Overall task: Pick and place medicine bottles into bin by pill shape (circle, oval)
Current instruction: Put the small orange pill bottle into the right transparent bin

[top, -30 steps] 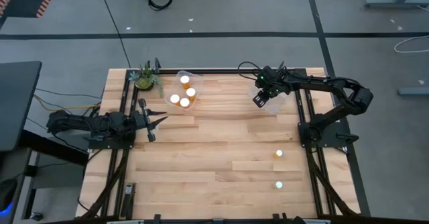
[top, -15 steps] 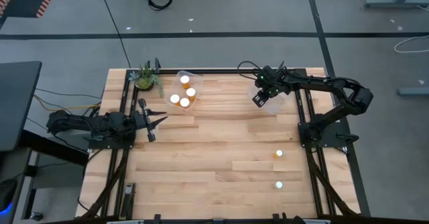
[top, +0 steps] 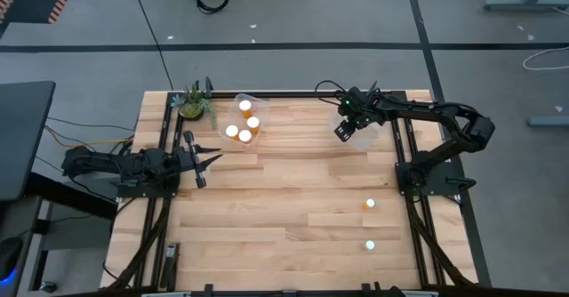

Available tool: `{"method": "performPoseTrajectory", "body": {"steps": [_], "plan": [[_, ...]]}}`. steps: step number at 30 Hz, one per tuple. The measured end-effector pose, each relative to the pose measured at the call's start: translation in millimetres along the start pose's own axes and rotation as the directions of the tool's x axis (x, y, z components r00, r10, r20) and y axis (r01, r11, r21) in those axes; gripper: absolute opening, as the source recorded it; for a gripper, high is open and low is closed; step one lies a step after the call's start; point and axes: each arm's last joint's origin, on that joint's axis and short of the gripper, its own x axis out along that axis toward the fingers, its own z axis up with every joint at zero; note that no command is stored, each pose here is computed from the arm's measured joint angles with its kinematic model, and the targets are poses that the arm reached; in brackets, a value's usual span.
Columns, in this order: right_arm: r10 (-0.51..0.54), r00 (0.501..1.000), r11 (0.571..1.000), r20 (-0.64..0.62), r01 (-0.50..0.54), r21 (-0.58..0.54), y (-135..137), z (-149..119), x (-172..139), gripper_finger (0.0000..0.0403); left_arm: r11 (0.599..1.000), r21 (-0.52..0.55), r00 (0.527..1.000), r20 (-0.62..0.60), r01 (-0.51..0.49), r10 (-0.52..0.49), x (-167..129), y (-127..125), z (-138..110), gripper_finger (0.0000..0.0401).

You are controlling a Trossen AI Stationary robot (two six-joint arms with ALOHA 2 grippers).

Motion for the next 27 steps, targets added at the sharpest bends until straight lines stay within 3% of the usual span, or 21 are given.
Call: {"method": "performPoseTrajectory", "body": {"steps": [18, 27], "plan": [[-0.007, 1.000, 1.000, 0.017, 0.007, -0.016, 2.9, 29.1, -33.9, 0.0198, 1.000, 0.000, 1.000, 0.000, 0.000, 0.000, 0.0, 0.0, -0.1, 0.0083], [0.073, 0.996, 0.988, 0.054, -0.065, -0.140, 42.2, 25.1, -57.0, 0.0198, 1.000, 0.001, 1.000, -0.001, 0.000, 0.000, 0.0, 0.0, -0.1, 0.0090]]}}
